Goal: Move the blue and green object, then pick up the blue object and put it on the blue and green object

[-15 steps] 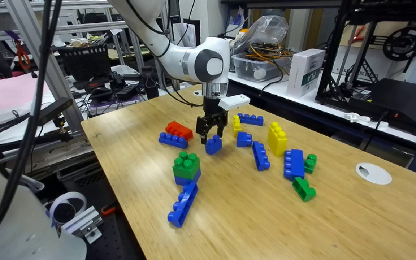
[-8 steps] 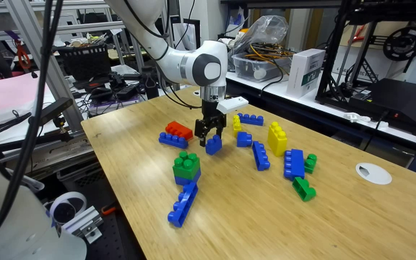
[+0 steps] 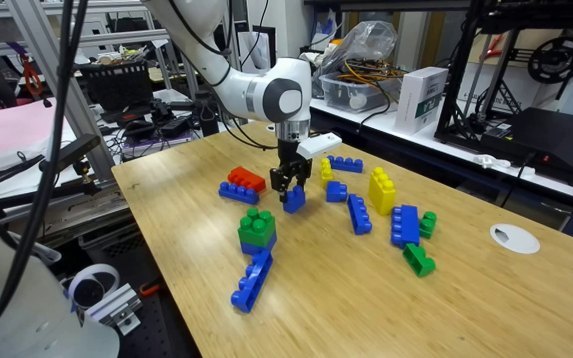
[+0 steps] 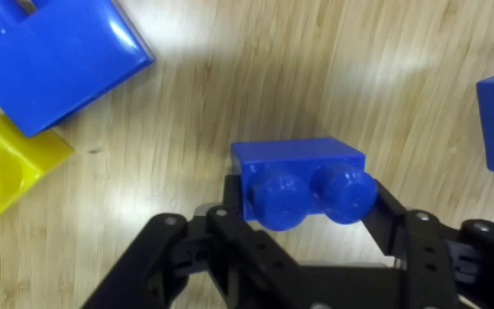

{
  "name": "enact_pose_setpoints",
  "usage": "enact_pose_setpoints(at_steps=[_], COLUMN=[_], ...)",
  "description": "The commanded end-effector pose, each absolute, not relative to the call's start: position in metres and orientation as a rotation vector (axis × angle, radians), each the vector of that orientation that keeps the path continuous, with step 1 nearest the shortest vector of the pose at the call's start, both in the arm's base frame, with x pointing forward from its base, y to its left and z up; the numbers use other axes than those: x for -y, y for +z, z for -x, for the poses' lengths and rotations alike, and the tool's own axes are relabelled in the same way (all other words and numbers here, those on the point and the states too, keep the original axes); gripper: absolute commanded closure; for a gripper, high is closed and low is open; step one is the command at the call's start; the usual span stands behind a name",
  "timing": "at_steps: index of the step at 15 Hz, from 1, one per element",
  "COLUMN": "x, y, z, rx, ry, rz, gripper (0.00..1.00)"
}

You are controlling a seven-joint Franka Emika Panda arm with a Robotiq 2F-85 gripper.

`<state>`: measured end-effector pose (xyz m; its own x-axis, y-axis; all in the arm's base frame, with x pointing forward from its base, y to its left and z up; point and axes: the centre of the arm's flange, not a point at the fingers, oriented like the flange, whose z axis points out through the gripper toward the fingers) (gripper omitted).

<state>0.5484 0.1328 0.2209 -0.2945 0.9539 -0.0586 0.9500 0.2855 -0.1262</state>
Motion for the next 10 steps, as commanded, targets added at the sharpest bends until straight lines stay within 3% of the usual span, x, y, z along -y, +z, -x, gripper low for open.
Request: enact_pose_setpoints(at_steps=[1, 10], x=[-0.13, -0.121], y=[0.222, 0.284], z=[-0.543, -0.543], rx=[2.51, 2.61], ry=[0.185, 0.219], rz=[1.883, 1.86], gripper=[0.55, 0.55])
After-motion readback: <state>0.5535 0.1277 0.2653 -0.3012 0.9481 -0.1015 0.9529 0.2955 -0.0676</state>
